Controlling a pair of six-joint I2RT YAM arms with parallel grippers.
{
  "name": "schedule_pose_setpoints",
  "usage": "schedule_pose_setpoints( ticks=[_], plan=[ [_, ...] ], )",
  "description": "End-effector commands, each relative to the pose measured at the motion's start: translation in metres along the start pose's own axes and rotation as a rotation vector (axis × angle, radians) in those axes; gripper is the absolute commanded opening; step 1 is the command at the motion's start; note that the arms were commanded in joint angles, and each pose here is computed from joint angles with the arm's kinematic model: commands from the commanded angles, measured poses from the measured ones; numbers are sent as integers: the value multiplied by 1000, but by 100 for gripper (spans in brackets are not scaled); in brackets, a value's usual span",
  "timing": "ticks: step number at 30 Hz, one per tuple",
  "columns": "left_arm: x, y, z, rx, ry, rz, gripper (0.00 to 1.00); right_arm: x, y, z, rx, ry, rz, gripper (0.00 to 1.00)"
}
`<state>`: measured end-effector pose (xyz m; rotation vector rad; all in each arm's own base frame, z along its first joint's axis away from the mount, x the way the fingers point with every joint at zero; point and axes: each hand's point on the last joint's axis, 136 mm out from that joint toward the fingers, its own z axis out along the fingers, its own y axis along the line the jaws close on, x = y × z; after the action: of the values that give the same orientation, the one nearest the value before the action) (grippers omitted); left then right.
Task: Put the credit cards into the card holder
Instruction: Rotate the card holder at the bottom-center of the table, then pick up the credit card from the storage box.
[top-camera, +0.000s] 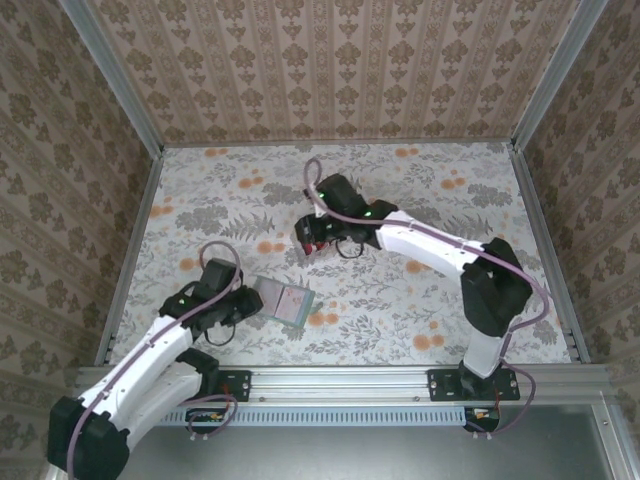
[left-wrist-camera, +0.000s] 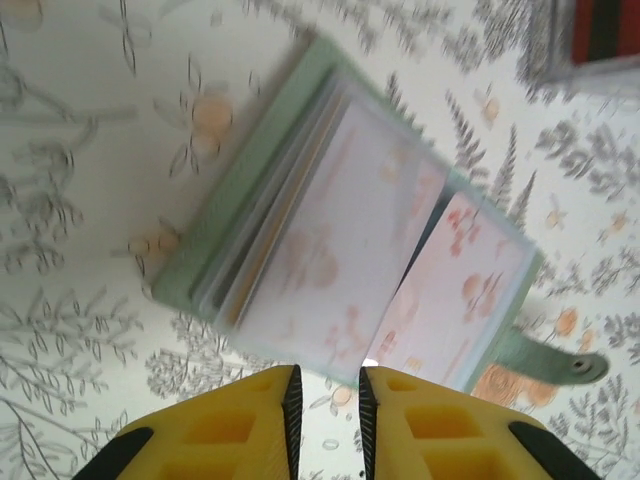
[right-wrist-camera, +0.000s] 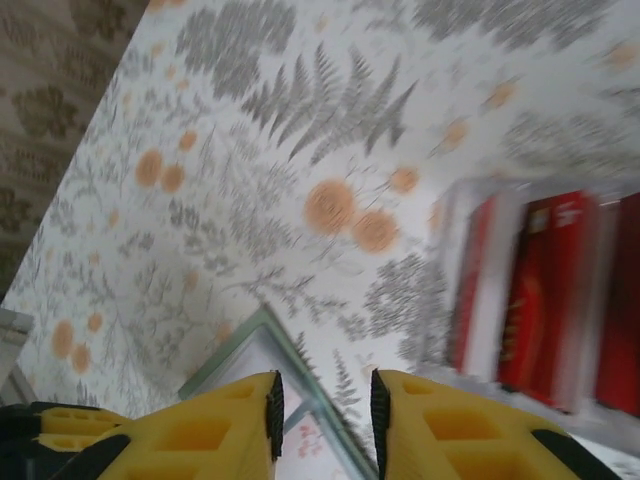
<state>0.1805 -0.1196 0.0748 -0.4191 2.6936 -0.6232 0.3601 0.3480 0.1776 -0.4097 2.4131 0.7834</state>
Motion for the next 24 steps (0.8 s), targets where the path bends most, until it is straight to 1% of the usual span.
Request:
schedule_pose_setpoints(
  ticks=[1,7,13,15,17,24],
  plan=[
    [-28,-17,-2,31,-33,56,24,-1,-39,-6,90,-7,31,33],
    [-79,-55,5,87,-85,117,24,-8,-87,-3,143,2,119,35],
    [-121,-95,21,150,-87,179,26,-8,-115,14,166,44,171,38],
    [-129,-106,30,178,-81,183,26,-7,-118,22,175,61,175,38],
    [-136,-116,40,212,-64,188,26,-7,-117,30,151,76,187,38],
    [-143,-131,83,266,9,167,26,-8,-103,46,69,105,212,39]
  ],
)
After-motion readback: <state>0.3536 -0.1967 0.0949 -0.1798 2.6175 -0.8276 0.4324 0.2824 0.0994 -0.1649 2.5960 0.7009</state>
